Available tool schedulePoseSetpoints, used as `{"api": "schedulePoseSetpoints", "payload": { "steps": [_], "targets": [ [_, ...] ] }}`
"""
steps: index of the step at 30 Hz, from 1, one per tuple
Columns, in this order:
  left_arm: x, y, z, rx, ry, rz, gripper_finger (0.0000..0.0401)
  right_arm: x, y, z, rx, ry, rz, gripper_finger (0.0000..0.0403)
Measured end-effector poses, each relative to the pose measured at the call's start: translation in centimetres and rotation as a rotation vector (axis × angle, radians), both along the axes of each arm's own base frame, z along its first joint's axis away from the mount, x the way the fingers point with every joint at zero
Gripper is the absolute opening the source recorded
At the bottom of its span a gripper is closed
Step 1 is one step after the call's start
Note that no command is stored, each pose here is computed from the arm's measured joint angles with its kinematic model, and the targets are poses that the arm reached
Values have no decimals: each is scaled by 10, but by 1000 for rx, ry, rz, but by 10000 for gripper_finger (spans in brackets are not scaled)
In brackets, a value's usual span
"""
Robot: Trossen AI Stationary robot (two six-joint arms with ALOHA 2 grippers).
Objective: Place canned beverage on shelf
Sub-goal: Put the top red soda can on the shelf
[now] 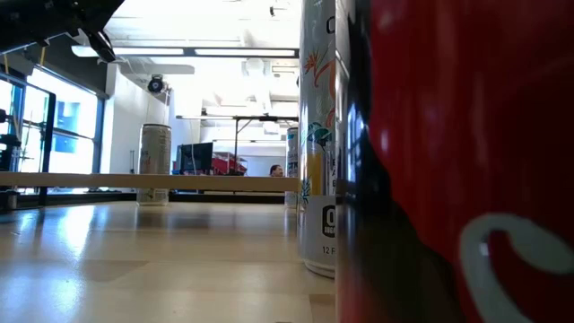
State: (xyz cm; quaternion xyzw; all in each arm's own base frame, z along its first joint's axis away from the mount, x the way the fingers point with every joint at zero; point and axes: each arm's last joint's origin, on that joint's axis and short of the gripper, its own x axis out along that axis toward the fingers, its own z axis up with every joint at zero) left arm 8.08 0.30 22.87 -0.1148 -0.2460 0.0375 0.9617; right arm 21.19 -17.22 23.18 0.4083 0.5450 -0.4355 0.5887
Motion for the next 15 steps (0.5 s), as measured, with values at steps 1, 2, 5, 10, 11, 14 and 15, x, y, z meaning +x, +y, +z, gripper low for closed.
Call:
{"api": "schedulePoseSetpoints", "payload": {
  "steps": [1,2,5,10,11,14,15],
  "targets": [
    [0,0,0,0,0,0,7,0,0,0,2,-2,-16,306],
    [0,0,0,0,1,0,7,0,0,0,6,-6,-36,302],
    [0,0,0,0,0,0,7,1,1,0,8,-11,-85,283],
    [0,0,0,0,0,0,7,8,10,0,5,-9,-53,279],
    [0,0,0,0,0,0,7,9,12,0,6,-9,-43,279],
    [0,0,0,0,0,0,7,13,18,0,7,-6,-30,279],
    [0,0,0,0,0,0,7,14,20,0,8,-3,-43,279]
  ]
}}
